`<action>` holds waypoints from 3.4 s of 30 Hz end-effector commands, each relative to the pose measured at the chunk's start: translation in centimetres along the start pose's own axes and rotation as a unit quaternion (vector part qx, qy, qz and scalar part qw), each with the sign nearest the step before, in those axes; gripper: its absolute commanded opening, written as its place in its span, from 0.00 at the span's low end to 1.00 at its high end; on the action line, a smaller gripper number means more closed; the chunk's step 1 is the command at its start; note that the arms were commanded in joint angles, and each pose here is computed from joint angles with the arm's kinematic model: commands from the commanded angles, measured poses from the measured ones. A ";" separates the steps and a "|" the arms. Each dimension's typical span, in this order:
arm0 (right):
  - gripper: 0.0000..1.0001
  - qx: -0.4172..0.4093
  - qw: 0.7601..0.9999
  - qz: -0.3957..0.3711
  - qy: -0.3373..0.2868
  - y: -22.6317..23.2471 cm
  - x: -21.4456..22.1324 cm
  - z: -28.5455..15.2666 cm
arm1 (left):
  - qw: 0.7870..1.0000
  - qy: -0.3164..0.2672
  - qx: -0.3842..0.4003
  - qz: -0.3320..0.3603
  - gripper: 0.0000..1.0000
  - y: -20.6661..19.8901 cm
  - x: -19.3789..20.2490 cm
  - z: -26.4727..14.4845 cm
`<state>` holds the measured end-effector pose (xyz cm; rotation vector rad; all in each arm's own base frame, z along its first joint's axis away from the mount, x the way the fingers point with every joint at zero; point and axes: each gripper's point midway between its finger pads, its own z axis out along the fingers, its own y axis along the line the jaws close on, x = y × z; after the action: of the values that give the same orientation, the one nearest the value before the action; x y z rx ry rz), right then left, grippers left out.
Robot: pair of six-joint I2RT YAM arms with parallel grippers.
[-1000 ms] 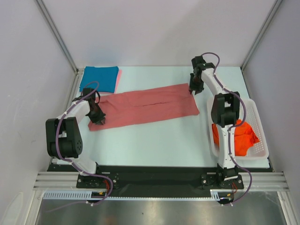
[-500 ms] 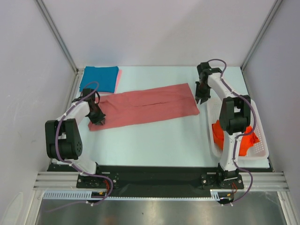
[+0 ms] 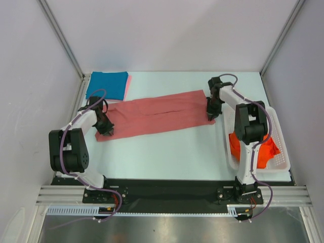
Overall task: Fold and stack the t-shirts
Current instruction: Fold the tshirt
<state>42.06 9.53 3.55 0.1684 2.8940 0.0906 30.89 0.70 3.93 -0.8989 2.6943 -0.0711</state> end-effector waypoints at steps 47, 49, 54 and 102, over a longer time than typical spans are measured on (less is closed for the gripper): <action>0.93 -0.134 0.963 -0.181 -0.146 10.3 -11.0 -2.9 | 0.989 -0.136 0.038 -0.043 0.87 -2.5 -3.4 -8.3; 0.97 -0.159 0.953 -0.211 -0.150 11.4 -10.5 -3.7 | 0.993 -0.116 0.025 -0.018 0.92 -4.0 -4.0 -7.4; 1.00 -0.177 0.933 -0.277 -0.144 13.5 -8.4 -3.9 | 0.997 -0.071 0.006 -0.042 0.93 -6.3 -4.7 -5.2; 0.43 -0.498 0.830 -0.123 -0.220 43.4 -4.6 -6.3 | 0.980 -0.144 0.128 0.041 0.66 -9.9 -11.0 -6.6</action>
<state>49.71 47.84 10.83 -0.4106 2.1653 1.1060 42.93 -2.89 11.05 -0.7220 2.4910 -0.2802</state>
